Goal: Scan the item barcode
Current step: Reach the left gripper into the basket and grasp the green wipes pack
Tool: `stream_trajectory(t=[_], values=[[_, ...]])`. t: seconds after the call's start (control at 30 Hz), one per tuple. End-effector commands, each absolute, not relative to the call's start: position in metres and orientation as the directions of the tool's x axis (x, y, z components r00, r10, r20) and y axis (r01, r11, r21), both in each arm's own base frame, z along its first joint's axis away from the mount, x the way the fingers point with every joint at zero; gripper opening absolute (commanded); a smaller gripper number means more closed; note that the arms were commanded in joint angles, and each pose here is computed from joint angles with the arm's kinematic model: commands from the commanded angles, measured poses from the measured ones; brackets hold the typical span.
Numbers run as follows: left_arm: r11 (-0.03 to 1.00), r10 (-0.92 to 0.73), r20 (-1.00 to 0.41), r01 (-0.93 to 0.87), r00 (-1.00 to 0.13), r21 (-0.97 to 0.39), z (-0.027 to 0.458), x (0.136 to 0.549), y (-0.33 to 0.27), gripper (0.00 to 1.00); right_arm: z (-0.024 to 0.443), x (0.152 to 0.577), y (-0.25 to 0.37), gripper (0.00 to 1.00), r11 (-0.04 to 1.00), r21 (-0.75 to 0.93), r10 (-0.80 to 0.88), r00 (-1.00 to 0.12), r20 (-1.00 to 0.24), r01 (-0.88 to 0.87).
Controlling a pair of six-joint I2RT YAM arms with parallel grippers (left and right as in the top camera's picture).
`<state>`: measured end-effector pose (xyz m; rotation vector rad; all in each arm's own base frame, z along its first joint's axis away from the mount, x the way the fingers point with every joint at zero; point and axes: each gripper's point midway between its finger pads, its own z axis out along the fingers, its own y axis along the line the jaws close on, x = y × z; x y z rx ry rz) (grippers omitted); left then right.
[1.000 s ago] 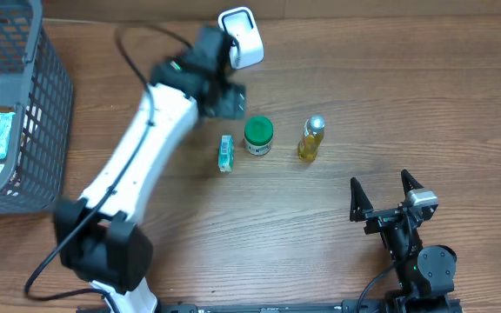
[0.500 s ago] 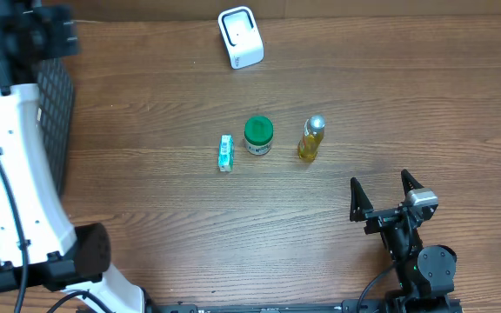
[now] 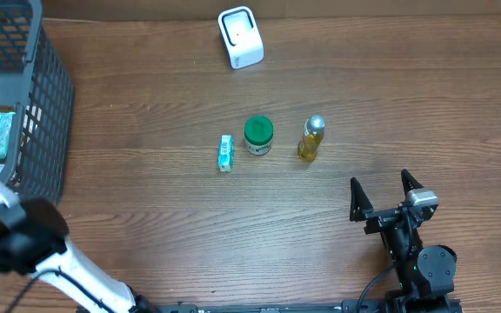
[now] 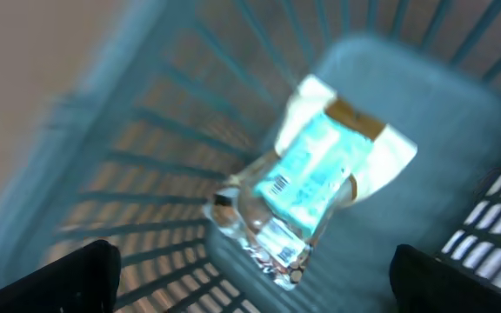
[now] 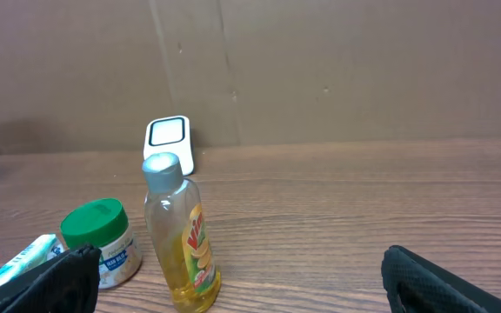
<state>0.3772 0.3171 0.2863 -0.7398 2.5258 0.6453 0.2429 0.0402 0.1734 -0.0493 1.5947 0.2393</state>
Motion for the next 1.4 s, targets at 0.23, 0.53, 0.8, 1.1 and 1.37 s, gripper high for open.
stream_trajectory(t=[0.23, 0.53, 0.8, 1.1, 1.37], values=[[0.841, -0.402, -0.222, -0.454, -0.888, 0.293, 0.137, 0.406, 0.326, 1.0, 0.17, 0.243, 0.038, 1.0, 0.978, 0.119, 0.114, -0.042, -0.993, -0.172], [0.864, -0.405, -0.096, -0.415, -0.909, 0.285, 0.062, 0.408, 0.331, 1.0, 0.17, 0.243, 0.038, 1.0, 0.978, 0.119, 0.114, -0.041, -0.993, -0.172], [0.876, -0.411, -0.016, -0.399, -0.912, 0.272, 0.031, 0.4, 0.327, 0.72, 0.17, 0.243, 0.038, 1.0, 0.978, 0.119, 0.114, -0.042, -0.993, -0.172], [0.87, -0.41, -0.051, -0.408, -0.91, 0.278, 0.049, 0.403, 0.328, 0.28, 0.17, 0.243, 0.038, 1.0, 0.978, 0.119, 0.114, -0.041, -0.993, -0.172], [0.78, -0.467, -0.345, -0.563, -0.815, 0.273, 0.167, 0.415, 0.336, 0.04, 0.17, 0.243, 0.038, 1.0, 0.978, 0.119, 0.114, -0.041, -0.993, -0.172]])
